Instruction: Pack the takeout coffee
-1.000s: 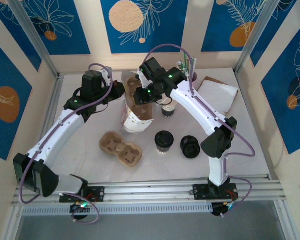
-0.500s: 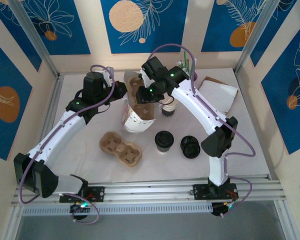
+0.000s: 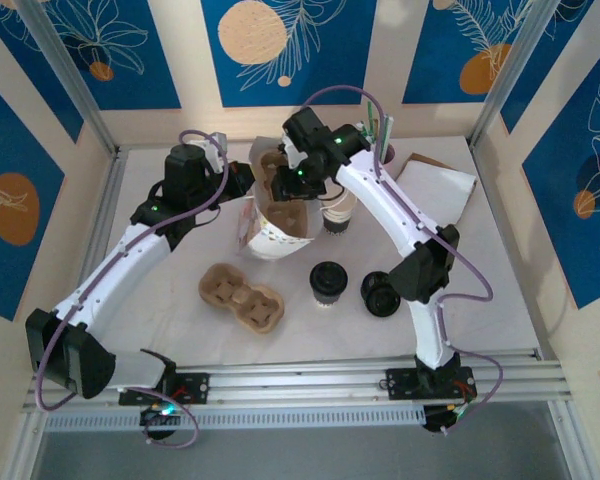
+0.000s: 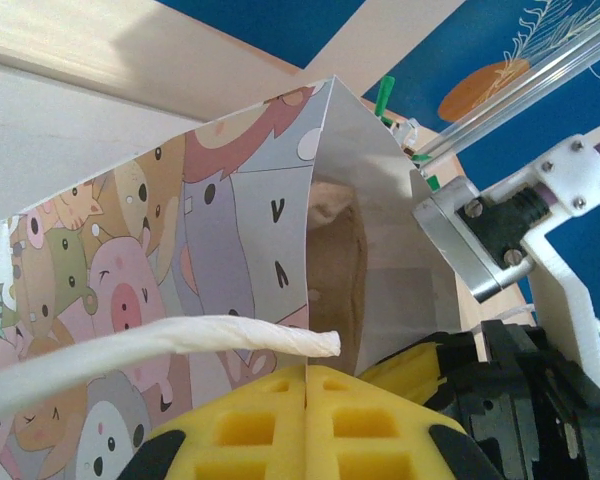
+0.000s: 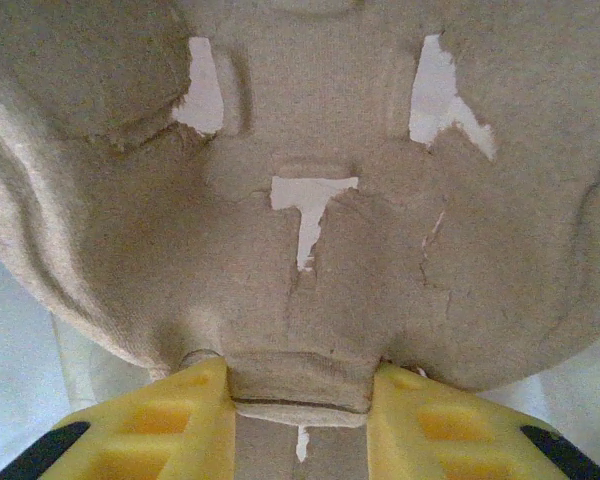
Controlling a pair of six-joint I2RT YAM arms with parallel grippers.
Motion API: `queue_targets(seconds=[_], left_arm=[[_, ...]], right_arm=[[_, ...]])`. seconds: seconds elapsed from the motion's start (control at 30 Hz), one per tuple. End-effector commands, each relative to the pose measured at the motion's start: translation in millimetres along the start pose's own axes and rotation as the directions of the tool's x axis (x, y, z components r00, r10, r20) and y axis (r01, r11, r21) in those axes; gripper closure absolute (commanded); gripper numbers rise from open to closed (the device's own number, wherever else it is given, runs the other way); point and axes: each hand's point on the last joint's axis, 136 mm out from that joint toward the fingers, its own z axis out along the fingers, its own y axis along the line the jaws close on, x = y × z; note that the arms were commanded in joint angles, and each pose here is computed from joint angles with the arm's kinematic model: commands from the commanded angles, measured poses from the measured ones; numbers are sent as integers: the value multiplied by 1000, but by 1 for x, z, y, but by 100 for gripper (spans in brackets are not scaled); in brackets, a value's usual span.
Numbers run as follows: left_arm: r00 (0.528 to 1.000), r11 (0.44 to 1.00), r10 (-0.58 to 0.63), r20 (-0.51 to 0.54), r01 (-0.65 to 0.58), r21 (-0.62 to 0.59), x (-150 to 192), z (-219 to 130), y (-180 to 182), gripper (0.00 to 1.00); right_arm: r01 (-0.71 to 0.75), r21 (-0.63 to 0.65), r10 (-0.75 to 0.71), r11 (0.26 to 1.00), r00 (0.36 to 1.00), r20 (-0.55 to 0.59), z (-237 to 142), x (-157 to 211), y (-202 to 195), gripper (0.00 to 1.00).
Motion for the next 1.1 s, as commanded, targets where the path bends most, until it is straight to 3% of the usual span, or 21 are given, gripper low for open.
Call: queue_targets(seconds=[0.0,0.07,0.17,0.23,0.53,0.67,0.77,0.9,1.07], left_arm=[[999,999,11,40,-13,37,-7,-7,-12,100],[999,999,10,37,-11,35,-6,-6,-12,96],[999,1000,11,48,-12,18,-8,-11,-9,63],[998,1000,14,57,-15,16,-9,-16,-10,48],[994,1000,29,106,-29,-3,-19,-50,-15,14],[992,999,30,123,-25,-39,-26,-67,-6,9],[992,993,-36,125,50,-111,-27,-77,24,9],[972,967,-188,143,208,-144,-24,-85,74,12],[946,927,-292,140,316,-201,-7,-84,124,22]], right_arm=[[-50,4,50,999,997,-60,2,6,-4,66],[-59,8,59,998,996,-68,5,5,-5,66],[-69,3,69,998,995,-71,7,3,-4,66],[-74,2,74,997,994,-78,9,3,-3,66],[-80,13,81,997,992,-101,12,7,1,66],[-76,23,78,997,990,-118,14,13,2,66],[-71,33,74,997,988,-134,14,18,3,66],[-59,49,65,997,986,-151,14,25,5,66],[-45,76,58,996,984,-169,15,33,7,66]])
